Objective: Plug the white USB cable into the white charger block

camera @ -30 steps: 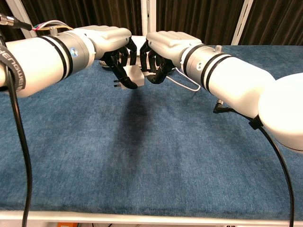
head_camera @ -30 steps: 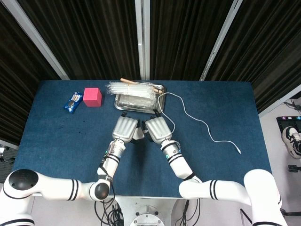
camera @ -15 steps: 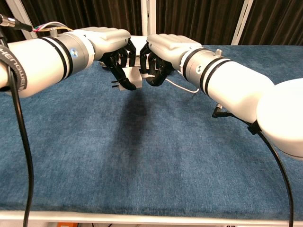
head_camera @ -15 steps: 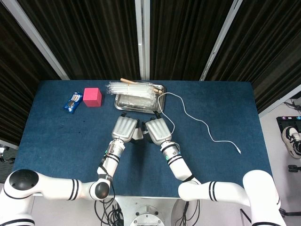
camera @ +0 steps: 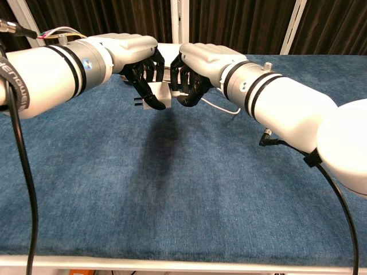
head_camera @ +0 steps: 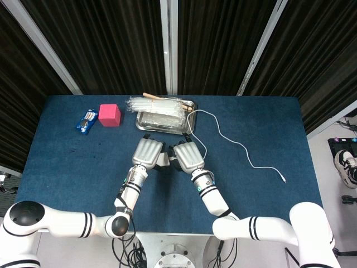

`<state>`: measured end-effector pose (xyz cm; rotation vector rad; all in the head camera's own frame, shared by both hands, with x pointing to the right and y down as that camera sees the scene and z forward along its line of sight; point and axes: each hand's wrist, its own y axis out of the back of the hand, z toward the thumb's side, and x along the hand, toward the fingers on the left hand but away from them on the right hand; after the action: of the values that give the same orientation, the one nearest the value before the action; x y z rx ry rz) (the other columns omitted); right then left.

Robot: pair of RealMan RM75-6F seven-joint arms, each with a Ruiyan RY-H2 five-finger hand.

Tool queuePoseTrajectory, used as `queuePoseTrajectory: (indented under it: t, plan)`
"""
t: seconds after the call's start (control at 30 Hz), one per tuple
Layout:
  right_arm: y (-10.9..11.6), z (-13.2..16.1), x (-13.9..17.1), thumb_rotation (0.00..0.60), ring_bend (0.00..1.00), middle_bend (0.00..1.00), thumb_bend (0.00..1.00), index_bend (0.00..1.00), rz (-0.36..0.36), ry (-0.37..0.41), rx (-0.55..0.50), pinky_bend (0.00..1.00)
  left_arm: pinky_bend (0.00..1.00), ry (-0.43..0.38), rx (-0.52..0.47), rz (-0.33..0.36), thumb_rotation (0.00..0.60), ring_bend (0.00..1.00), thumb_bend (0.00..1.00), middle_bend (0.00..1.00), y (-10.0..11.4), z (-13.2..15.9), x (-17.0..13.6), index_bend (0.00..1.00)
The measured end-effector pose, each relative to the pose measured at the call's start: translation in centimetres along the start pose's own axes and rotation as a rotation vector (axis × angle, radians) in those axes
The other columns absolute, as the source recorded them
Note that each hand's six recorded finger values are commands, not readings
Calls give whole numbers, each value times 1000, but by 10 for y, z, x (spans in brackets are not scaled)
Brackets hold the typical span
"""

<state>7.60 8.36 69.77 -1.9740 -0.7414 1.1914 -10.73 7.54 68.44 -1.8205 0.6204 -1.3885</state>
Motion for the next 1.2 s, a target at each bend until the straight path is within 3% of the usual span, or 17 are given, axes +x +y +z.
queuePoseTrajectory:
  t: [0.33,0.77,1.2]
  plan:
    - [3,-13,2,600,336,481,298,457,-7,-21,2,78,184,-6,7,-1,485,408,199,525,1,1,-1,523]
    - [1,-9,0,600,336,499,352,578,-13,-18,-12,76,183,-13,15,1,482,407,200,524,1,7,0,523]
    - [-5,-2,0,600,340,499,361,590,-11,-14,-24,76,183,-9,14,-3,484,407,199,524,-1,8,2,523]
